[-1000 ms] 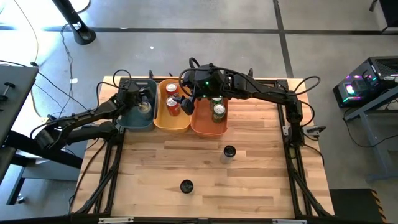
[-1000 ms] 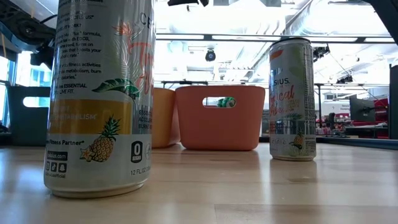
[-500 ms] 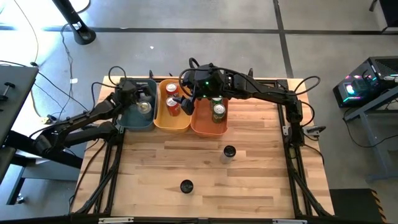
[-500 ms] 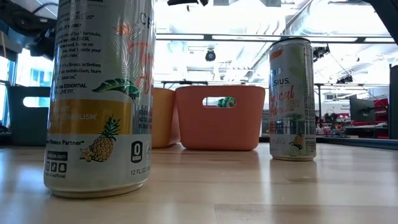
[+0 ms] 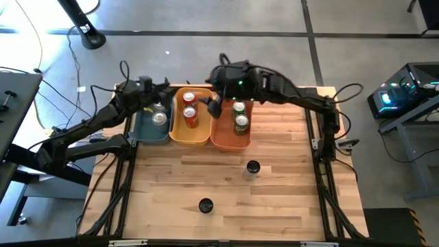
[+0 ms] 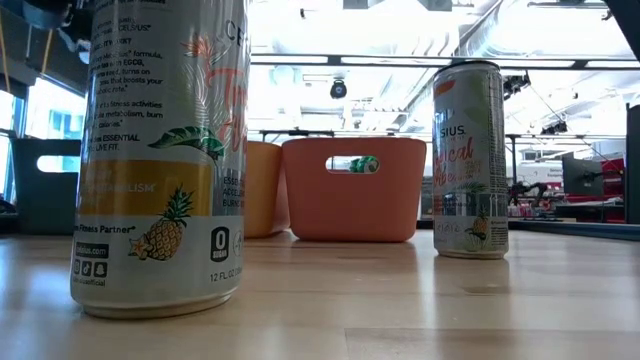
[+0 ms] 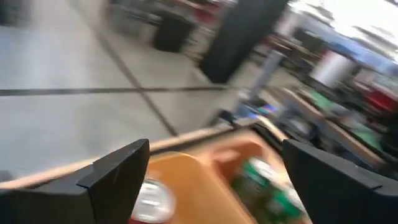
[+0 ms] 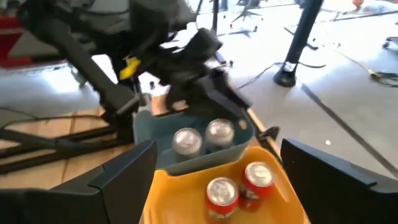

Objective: Sort soda cans
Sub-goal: Move the top black soda can to the right of the orange bin

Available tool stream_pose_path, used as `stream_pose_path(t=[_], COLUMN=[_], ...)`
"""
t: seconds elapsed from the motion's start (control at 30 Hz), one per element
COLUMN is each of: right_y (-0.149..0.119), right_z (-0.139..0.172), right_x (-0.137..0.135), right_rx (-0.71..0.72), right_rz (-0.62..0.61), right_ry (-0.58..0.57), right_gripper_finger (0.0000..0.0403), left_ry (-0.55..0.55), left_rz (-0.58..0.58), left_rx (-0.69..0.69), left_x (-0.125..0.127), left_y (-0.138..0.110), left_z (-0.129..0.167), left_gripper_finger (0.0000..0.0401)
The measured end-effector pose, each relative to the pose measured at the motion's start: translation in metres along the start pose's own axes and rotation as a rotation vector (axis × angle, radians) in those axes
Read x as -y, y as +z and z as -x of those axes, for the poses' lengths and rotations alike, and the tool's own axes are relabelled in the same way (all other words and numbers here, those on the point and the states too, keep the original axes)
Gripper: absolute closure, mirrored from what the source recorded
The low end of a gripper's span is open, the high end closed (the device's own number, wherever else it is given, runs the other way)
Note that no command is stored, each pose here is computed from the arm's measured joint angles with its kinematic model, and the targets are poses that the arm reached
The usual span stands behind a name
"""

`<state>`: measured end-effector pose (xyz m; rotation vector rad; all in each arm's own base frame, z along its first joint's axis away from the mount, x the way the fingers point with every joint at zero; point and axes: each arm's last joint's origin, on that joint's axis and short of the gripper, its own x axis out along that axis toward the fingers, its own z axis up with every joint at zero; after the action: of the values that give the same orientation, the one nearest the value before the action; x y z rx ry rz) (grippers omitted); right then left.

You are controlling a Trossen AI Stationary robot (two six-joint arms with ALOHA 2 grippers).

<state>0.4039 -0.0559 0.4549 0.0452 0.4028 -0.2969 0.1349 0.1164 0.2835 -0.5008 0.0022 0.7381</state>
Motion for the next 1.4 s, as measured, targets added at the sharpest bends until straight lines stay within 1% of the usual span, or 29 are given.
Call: stream_pose_path(t=[0.1, 0.2, 0.33, 0.43, 0.53, 0.57, 0.67, 0.77, 0.87, 0.97, 1.03, 1.1, 1.17, 1.27, 1.33, 1.4], right_y=[-0.002, -0.011, -0.026, -0.038, -0.052, -0.058, -0.076, -0.085, -0.099, -0.122, -0.14, -0.156, -0.167, -0.17, -0.167, -0.161], right_z=[0.009, 0.012, 0.02, 0.028, 0.04, 0.045, 0.064, 0.073, 0.078, 0.076, 0.071, 0.064, 0.058, 0.051, 0.052, 0.054], right_x=[0.001, -0.005, -0.023, -0.04, -0.058, -0.064, -0.079, -0.102, -0.116, -0.131, -0.138, -0.141, -0.14, -0.139, -0.138, -0.138], right_rx=[-0.044, -0.134, -0.278, -0.386, -0.512, -0.565, -0.727, -0.726, -0.785, -0.876, -0.939, -0.995, -1.045, -1.054, -1.049, -1.035], right_rz=[-0.019, -0.046, -0.074, -0.127, -0.168, -0.188, -0.284, -0.414, -0.537, -0.536, -0.524, -0.515, -0.49, -0.463, -0.417, -0.398], right_ry=[-0.004, 0.006, 0.026, 0.01, -0.023, -0.048, -0.16, -0.172, -0.232, -0.266, -0.294, -0.312, -0.305, -0.254, -0.222, -0.193], right_gripper_finger=[0.0076, 0.0103, 0.0163, 0.0205, 0.0228, 0.0232, 0.0236, 0.0232, 0.0218, 0.0195, 0.0172, 0.0147, 0.0126, 0.0106, 0.0102, 0.01], left_ry=[-0.137, -0.266, -0.406, -0.505, -0.578, -0.592, -0.595, -0.582, -0.622, -0.632, -0.626, -0.625, -0.625, -0.62, -0.615, -0.608], left_rz=[-0.007, -0.025, -0.064, -0.089, -0.095, -0.096, -0.102, -0.113, -0.115, -0.06, -0.033, -0.019, -0.009, 0.016, 0.035, 0.051], left_rx=[-0.053, -0.11, -0.173, -0.178, -0.174, -0.179, -0.225, -0.28, -0.309, -0.338, -0.349, -0.352, -0.353, -0.361, -0.364, -0.366], left_x=[0.017, 0.035, 0.058, 0.073, 0.083, 0.085, 0.086, 0.086, 0.087, 0.087, 0.087, 0.087, 0.087, 0.087, 0.087, 0.087], left_y=[-0.007, -0.016, -0.028, -0.033, -0.035, -0.036, -0.041, -0.047, -0.049, -0.049, -0.049, -0.049, -0.048, -0.048, -0.048, -0.048], left_z=[0.001, 0.004, 0.012, 0.019, 0.025, 0.026, 0.028, 0.029, 0.03, 0.031, 0.031, 0.031, 0.031, 0.031, 0.031, 0.031], left_gripper_finger=[0.0069, 0.0121, 0.0223, 0.0303, 0.0376, 0.0388, 0.0393, 0.04, 0.04, 0.04, 0.0401, 0.0401, 0.0401, 0.0401, 0.0401, 0.0401])
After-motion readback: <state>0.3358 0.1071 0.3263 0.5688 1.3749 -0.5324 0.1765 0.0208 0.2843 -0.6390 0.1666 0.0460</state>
